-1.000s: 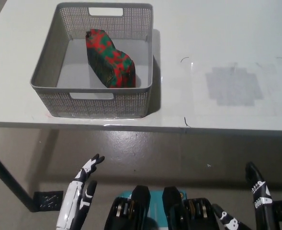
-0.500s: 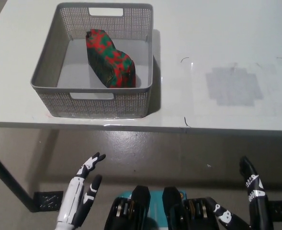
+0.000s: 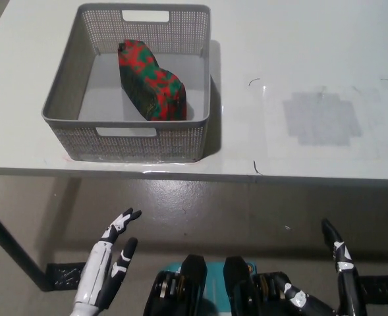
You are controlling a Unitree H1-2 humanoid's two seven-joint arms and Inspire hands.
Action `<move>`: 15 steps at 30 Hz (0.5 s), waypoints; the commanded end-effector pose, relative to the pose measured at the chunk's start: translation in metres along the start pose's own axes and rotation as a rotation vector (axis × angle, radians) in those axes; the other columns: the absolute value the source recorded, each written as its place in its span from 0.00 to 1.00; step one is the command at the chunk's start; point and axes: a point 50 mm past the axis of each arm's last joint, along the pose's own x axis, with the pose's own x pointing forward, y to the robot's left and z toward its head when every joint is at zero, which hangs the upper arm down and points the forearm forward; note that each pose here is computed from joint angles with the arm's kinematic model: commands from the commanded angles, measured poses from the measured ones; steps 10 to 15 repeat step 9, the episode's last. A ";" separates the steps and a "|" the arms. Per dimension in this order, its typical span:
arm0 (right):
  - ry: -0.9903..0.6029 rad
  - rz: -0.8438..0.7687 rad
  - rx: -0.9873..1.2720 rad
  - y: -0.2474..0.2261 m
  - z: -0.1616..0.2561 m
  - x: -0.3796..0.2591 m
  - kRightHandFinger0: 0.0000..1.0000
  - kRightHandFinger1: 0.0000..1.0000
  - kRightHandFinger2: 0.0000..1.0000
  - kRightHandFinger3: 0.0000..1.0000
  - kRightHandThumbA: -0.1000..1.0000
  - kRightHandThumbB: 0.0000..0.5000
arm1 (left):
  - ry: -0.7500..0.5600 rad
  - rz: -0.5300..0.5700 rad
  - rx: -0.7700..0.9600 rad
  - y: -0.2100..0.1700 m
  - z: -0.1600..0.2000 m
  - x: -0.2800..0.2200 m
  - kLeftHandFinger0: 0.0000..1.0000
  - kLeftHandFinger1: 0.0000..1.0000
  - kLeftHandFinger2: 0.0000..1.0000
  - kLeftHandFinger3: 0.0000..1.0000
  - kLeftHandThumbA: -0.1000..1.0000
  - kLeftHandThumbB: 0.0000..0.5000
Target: Use the right hand to pick up a bag of coffee beans on the right hand side and place it into a container on the left hand side
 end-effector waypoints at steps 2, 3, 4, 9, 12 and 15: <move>0.012 -0.033 -0.061 0.001 0.005 -0.001 1.00 1.00 1.00 1.00 0.90 0.36 | -0.059 0.038 -0.031 0.004 0.008 -0.005 1.00 1.00 1.00 1.00 1.00 0.76; 0.013 -0.033 -0.064 0.001 0.005 -0.002 1.00 1.00 1.00 1.00 0.90 0.35 | -0.056 0.037 -0.028 0.004 0.007 -0.005 1.00 1.00 1.00 1.00 1.00 0.77; 0.015 -0.033 -0.067 0.001 0.005 -0.003 1.00 1.00 1.00 1.00 0.90 0.35 | -0.055 0.037 -0.026 0.003 0.007 -0.006 1.00 1.00 1.00 1.00 1.00 0.76; 0.003 -0.038 -0.078 0.002 0.005 -0.004 1.00 1.00 1.00 1.00 0.90 0.34 | -0.052 0.034 -0.025 0.003 0.007 -0.008 1.00 1.00 1.00 1.00 1.00 0.75; 0.003 -0.038 -0.078 0.002 0.005 -0.004 1.00 1.00 1.00 1.00 0.90 0.34 | -0.052 0.034 -0.025 0.003 0.007 -0.008 1.00 1.00 1.00 1.00 1.00 0.75; 0.003 -0.038 -0.078 0.002 0.005 -0.004 1.00 1.00 1.00 1.00 0.90 0.34 | -0.052 0.034 -0.025 0.003 0.007 -0.008 1.00 1.00 1.00 1.00 1.00 0.75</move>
